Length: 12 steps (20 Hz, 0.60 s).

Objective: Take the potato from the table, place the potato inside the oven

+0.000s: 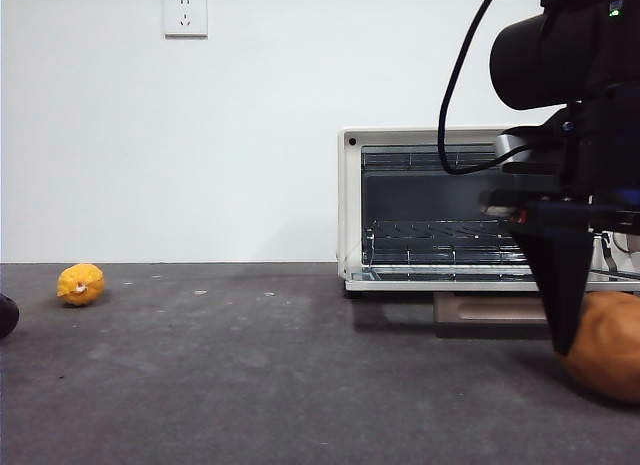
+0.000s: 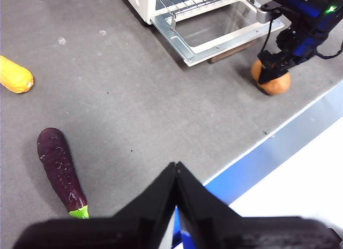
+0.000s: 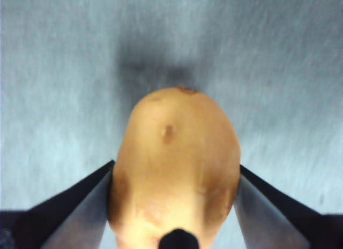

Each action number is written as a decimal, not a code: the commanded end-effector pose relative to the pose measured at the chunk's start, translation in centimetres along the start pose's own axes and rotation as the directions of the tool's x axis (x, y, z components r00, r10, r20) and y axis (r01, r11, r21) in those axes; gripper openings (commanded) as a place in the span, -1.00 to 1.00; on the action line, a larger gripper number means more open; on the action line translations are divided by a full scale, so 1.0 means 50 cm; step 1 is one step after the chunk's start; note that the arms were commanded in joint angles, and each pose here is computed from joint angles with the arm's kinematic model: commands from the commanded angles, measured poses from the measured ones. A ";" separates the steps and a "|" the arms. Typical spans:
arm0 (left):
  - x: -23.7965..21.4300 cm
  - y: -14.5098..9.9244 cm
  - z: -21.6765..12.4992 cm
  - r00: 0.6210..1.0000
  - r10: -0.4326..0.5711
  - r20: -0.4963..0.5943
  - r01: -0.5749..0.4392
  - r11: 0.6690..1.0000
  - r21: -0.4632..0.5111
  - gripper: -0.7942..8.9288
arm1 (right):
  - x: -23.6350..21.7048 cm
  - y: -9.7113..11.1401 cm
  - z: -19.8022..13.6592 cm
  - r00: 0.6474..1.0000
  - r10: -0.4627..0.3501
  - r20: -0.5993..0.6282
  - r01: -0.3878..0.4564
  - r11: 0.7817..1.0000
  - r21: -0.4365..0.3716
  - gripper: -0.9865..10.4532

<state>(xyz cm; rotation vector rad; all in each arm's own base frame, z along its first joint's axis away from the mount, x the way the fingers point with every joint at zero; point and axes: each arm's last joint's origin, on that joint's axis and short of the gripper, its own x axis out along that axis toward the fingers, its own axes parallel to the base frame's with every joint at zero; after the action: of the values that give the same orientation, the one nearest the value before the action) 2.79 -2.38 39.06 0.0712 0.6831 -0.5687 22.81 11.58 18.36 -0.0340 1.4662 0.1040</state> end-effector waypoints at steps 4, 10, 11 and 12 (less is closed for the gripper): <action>0.002 0.000 -0.001 1.000 0.005 0.002 -0.005 1.000 -0.008 -0.85 | -0.111 0.016 0.035 0.999 0.008 -0.034 -0.008 1.000 0.009 -0.82; 0.002 0.002 -0.001 0.999 0.035 0.009 -0.035 0.999 -0.007 -0.85 | -0.203 0.039 0.110 0.947 0.037 0.321 -0.044 0.999 0.015 -0.82; 0.002 0.002 -0.001 0.999 0.035 0.009 -0.035 0.999 -0.007 -0.85 | -0.207 0.043 0.121 0.925 0.054 0.375 -0.064 0.998 0.013 -0.82; 0.002 0.002 -0.001 0.999 0.035 0.009 -0.035 0.999 -0.005 -0.85 | -0.210 0.046 0.129 0.906 0.063 0.418 -0.074 0.997 0.009 -0.82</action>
<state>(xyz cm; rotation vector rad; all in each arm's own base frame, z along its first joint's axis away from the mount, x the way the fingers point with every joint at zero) 2.85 -2.30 39.08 0.0798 0.6719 -0.5365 27.83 13.84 29.74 0.0588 1.0347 0.1475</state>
